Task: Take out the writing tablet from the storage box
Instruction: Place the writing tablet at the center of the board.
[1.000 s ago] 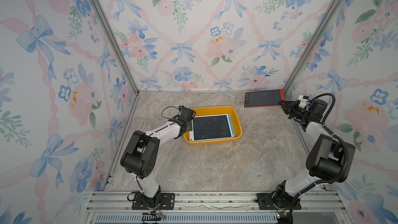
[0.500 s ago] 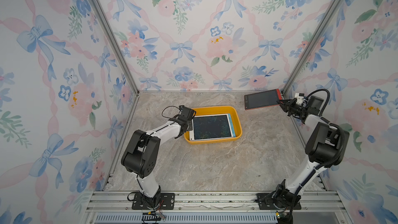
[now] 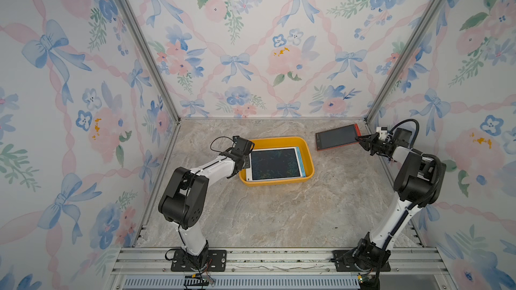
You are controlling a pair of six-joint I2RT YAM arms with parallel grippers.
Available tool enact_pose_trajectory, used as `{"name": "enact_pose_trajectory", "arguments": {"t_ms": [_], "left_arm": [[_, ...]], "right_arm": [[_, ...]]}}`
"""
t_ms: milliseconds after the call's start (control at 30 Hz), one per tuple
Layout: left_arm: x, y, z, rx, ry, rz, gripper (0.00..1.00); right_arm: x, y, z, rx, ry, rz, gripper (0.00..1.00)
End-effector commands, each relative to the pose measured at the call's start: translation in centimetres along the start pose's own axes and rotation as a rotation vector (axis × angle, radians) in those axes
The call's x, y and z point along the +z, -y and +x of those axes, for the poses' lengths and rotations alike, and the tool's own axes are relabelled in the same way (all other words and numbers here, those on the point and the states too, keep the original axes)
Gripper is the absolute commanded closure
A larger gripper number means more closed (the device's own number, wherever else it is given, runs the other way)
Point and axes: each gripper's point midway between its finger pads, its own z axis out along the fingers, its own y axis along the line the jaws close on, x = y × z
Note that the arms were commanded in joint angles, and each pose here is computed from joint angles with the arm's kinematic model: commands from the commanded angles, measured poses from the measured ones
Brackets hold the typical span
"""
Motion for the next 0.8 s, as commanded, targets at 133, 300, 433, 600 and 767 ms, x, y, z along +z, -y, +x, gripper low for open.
{"name": "enact_pose_trajectory", "arguments": {"t_ms": [133,300,433,600,767], "left_arm": [[1.0,0.3,0.4,0.003,-0.024,0.004,1.00],[1.1,0.3,0.3,0.005,-0.029,0.001,1.00],[1.1,0.3,0.3,0.006,-0.032,0.001,1.00],[1.2,0.3,0.2,0.005,-0.033,-0.001,1.00],[1.2,0.5,0.1,0.002,-0.032,0.004,1.00]], "right_arm": [[1.4,3.6,1.2,0.002,-0.062,0.085,0.86],[1.8,4.8,1.7,-0.007,-0.088,0.125,0.83],[2.1,5.5,1.9,-0.005,-0.098,0.144,0.80],[2.3,6.2,2.1,-0.003,-0.101,0.162,0.77],[2.2,6.3,1.8,-0.003,-0.098,0.176,0.75]]}}
